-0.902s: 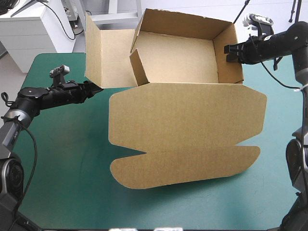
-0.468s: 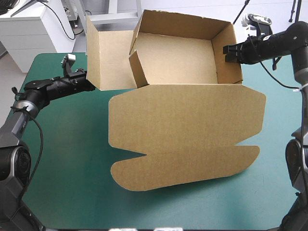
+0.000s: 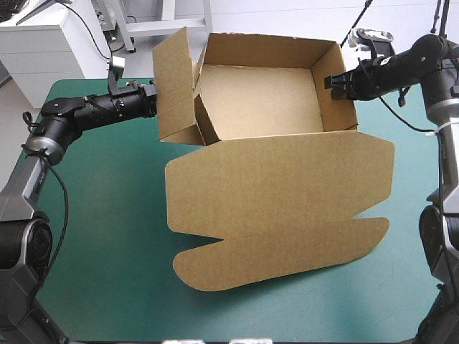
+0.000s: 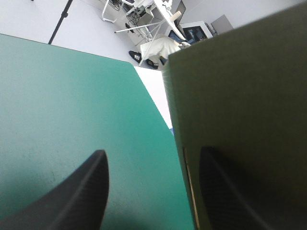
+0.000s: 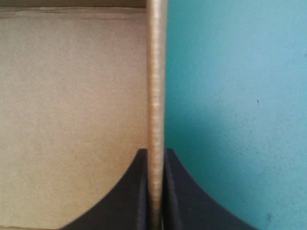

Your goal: Fold the box

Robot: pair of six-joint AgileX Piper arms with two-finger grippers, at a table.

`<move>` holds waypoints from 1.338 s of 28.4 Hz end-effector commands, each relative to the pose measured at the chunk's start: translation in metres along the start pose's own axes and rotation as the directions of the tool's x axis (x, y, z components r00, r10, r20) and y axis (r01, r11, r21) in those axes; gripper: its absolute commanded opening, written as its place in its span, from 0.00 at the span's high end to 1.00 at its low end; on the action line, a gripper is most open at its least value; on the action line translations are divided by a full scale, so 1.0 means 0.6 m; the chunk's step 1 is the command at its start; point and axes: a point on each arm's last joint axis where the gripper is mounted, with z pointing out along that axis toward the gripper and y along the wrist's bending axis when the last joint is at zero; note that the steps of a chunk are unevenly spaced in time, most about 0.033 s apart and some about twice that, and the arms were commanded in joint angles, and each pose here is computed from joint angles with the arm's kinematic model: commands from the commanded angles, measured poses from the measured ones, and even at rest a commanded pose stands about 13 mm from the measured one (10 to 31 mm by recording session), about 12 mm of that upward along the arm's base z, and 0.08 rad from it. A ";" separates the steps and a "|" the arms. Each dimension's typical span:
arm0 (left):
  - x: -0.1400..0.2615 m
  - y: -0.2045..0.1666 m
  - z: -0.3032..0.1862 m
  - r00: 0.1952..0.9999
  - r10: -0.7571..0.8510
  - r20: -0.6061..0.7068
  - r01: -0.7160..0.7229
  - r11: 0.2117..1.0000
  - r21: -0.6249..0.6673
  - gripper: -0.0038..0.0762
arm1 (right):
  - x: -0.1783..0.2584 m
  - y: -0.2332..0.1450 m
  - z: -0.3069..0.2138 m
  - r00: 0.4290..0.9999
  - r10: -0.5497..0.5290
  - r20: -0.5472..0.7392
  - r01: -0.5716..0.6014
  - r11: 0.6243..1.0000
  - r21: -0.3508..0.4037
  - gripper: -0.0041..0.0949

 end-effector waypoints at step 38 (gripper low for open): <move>-0.036 -0.194 0.008 0.980 0.133 -0.149 -0.105 0.977 0.187 0.33 | -0.020 0.015 -0.050 0.990 0.029 0.140 -0.035 0.998 0.042 0.98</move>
